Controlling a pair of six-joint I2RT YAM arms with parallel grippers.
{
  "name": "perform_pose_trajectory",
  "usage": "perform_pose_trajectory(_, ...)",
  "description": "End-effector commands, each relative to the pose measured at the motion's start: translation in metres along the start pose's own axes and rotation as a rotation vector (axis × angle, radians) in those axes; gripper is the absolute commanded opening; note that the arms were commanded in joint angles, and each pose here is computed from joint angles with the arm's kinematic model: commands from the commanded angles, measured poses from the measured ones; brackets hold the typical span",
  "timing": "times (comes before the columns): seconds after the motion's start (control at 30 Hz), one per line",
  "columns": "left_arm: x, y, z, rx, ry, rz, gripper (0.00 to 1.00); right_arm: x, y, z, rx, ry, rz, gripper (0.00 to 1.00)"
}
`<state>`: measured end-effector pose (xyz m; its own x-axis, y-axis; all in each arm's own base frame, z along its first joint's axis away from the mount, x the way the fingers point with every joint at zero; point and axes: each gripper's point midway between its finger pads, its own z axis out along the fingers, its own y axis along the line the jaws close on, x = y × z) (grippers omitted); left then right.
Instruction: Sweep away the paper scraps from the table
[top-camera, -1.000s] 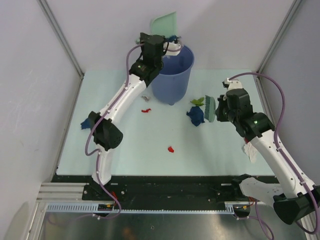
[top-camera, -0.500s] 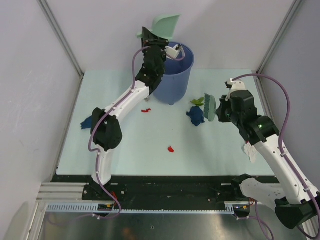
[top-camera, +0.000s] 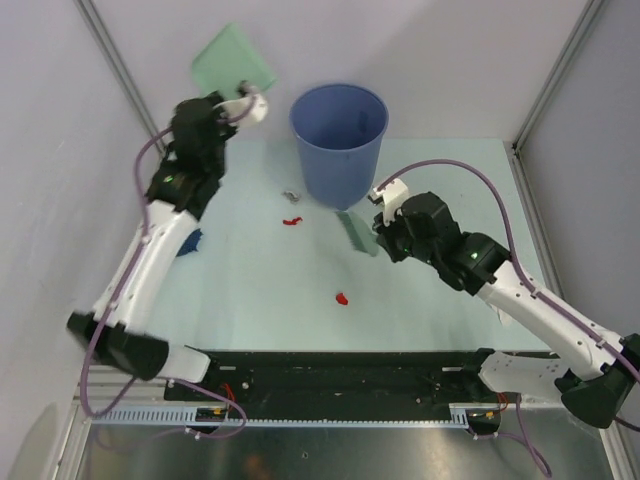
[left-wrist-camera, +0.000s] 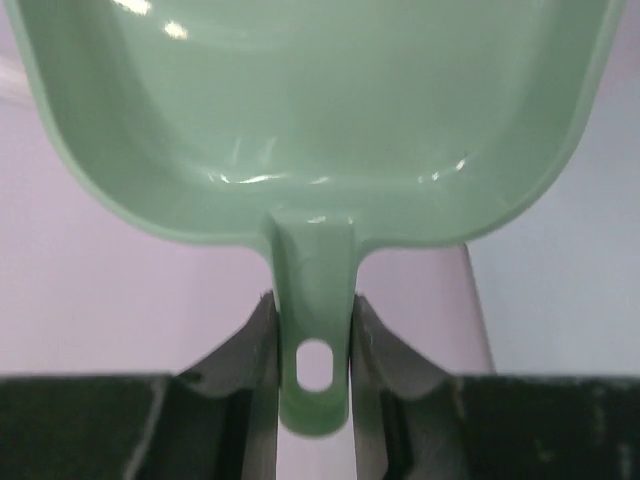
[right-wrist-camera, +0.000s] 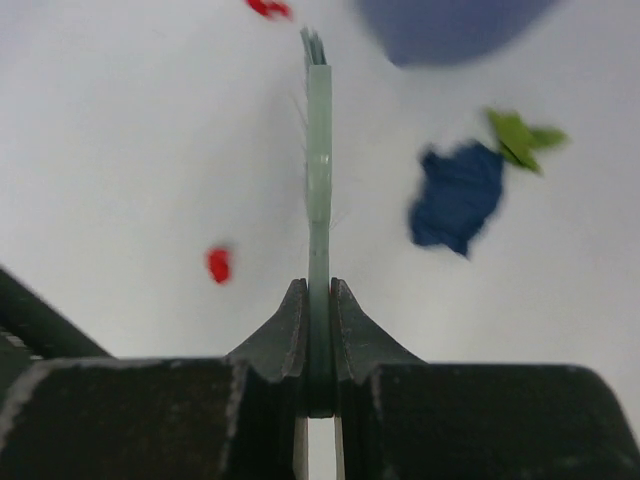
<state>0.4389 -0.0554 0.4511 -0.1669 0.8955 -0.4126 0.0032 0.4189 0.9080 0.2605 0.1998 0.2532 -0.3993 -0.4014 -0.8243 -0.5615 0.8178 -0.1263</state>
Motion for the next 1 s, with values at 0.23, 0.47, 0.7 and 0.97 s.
perform_pose_trajectory(0.23,0.115,-0.023,-0.095,0.252,0.135,-0.506,0.00,-0.157,0.187,0.034,-0.738,-0.385,0.298,0.00)
perform_pose_trajectory(0.47,0.149,-0.008,-0.118,0.149,0.265,-0.486,0.00,-0.201,0.296,0.135,-0.932,-0.226,0.463,0.00)
perform_pose_trajectory(0.7,0.153,-0.001,-0.116,0.112,0.288,-0.486,0.00,-0.212,0.320,0.251,-0.853,-0.241,0.797,0.00)
perform_pose_trajectory(0.97,0.149,-0.015,-0.105,0.164,0.276,-0.501,0.00,-0.161,0.309,0.339,-0.622,-0.185,1.086,0.00)
